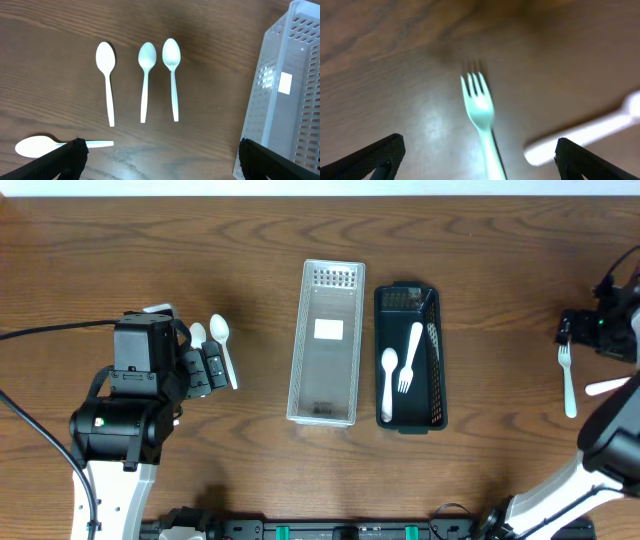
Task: Pack container
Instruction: 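Open the right gripper and move back to the right forks, then lower the right gripper and grasp the second white fork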
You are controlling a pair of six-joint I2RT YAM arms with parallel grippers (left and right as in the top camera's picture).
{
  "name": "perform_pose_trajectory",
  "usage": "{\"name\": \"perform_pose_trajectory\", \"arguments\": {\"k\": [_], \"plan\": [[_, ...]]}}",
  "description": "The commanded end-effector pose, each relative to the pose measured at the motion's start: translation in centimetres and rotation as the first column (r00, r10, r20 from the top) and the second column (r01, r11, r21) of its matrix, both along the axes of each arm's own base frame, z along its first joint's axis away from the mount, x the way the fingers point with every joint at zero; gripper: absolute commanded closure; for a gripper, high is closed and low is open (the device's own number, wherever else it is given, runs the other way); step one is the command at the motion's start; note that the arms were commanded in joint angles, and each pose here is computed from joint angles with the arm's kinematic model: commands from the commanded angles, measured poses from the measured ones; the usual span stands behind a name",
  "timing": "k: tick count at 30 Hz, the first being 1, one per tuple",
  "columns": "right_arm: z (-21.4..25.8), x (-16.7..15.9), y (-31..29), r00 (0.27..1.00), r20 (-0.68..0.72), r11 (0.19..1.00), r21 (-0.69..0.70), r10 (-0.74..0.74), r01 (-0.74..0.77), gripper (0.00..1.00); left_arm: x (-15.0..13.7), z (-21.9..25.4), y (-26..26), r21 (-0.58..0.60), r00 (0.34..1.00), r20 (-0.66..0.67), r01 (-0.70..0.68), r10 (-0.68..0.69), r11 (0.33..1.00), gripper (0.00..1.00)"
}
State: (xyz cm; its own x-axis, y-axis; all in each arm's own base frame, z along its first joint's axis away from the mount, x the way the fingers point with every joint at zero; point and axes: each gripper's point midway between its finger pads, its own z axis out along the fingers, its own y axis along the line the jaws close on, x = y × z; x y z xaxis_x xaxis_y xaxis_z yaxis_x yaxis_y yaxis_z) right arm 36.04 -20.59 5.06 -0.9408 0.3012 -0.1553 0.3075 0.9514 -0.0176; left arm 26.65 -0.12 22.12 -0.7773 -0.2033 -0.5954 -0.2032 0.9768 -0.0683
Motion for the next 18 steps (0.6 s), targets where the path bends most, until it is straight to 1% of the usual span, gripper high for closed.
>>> {"name": "perform_pose_trajectory", "arguments": {"k": [1, 7, 17, 18], "plan": [[-2.7, 0.3, 0.9, 0.998, -0.018, 0.996, 0.077, 0.055, -0.054, 0.01, 0.1, 0.7, 0.4, 0.019, 1.000, 0.016, -0.001, 0.001, 1.000, 0.02], [-6.0, 0.0, 1.0, 0.996, -0.067, 0.993, 0.109, 0.056, -0.048, 0.01, 0.2, 0.7, 0.4, 0.018, 1.000, 0.017, -0.001, 0.001, 1.000, 0.02], [-6.5, 0.9, 0.5, 0.998, -0.039, 0.995, 0.086, 0.055, -0.052, 0.01, 0.1, 0.7, 0.4, 0.019, 1.000, 0.016, -0.001, 0.001, 1.000, 0.02], [-6.5, 1.0, 0.4, 0.998, -0.038, 0.995, 0.085, 0.055, -0.052, 0.03, 0.1, 0.7, 0.4, 0.019, 1.000, 0.016, -0.001, 0.001, 1.000, 0.02]]}}
